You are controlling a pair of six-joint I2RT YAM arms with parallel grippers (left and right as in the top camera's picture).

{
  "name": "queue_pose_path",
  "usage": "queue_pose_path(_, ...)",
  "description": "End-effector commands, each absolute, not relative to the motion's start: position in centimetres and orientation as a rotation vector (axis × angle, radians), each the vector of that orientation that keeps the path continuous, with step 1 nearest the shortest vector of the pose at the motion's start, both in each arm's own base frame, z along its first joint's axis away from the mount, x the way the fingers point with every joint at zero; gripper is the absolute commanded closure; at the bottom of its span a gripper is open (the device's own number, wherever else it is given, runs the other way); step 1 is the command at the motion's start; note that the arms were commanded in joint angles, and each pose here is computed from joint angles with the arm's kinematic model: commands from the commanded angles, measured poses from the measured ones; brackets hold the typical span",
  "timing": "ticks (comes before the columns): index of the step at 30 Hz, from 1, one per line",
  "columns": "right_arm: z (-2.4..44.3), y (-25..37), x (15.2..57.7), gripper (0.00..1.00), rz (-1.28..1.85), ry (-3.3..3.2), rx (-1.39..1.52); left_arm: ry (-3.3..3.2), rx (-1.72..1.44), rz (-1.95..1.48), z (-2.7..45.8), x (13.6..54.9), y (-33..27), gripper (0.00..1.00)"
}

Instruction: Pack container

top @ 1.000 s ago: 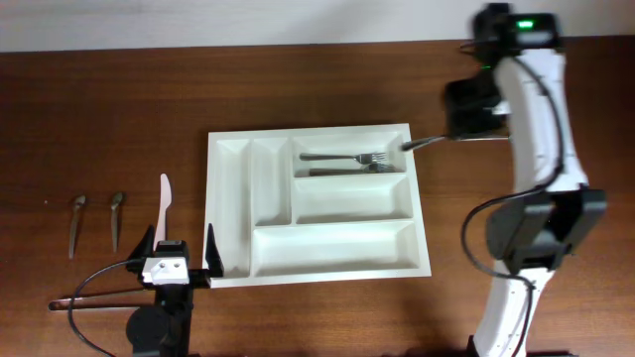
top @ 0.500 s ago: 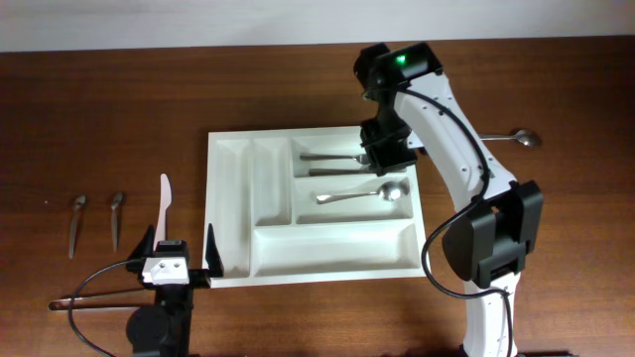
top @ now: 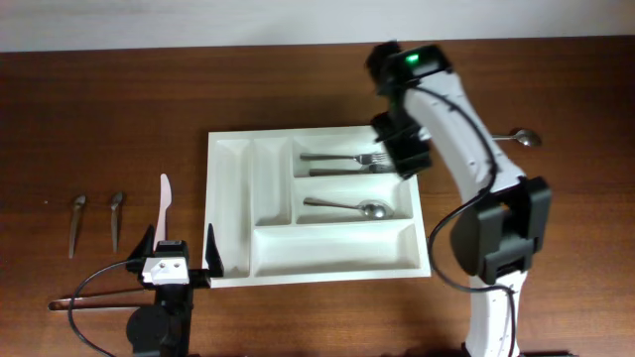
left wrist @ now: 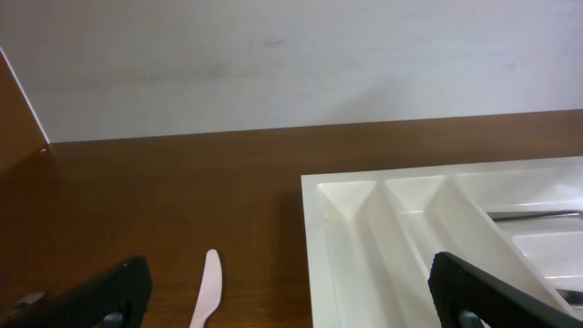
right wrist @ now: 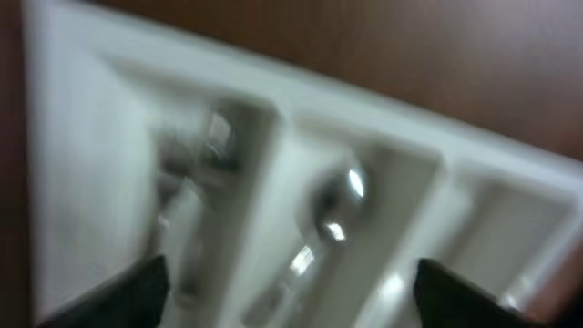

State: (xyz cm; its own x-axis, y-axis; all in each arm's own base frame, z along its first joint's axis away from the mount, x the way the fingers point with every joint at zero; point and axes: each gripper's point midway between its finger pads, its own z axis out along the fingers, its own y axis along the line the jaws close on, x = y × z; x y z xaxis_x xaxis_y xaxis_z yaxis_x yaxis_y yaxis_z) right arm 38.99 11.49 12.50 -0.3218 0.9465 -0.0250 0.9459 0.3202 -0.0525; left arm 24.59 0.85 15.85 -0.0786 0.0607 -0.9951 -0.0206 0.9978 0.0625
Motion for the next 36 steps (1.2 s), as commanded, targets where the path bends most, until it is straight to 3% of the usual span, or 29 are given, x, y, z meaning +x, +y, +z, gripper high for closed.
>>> queue_pose_path(1,13.9,5.1,42.8,0.06,0.006,-2.82,-1.619,1.646,0.048,0.08,15.7,24.6,0.9,0.01)
queue_pose_path(5,14.8,1.8,47.8,0.01,-0.351,-3.139,-1.152,1.646,0.048,0.08,15.7,24.6,0.9,0.01)
queue_pose_path(7,15.3,-0.3,48.8,0.01,-0.473,-3.193,-1.065,1.646,0.048,0.08,15.7,24.6,0.9,0.01)
queue_pose_path(18,15.1,-13.2,48.2,0.04,-0.478,-3.002,-1.638,1.646,0.048,0.08,15.7,24.6,0.9,0.01)
queue_pose_path(24,14.7,-14.2,49.2,0.11,-0.497,-2.993,-1.713,1.646,0.048,0.08,15.7,24.6,0.9,0.01)
queue_pose_path(36,10.8,-14.2,50.4,0.11,-0.444,-2.915,-1.777,1.646,0.048,0.08,15.7,24.6,0.9,0.01)
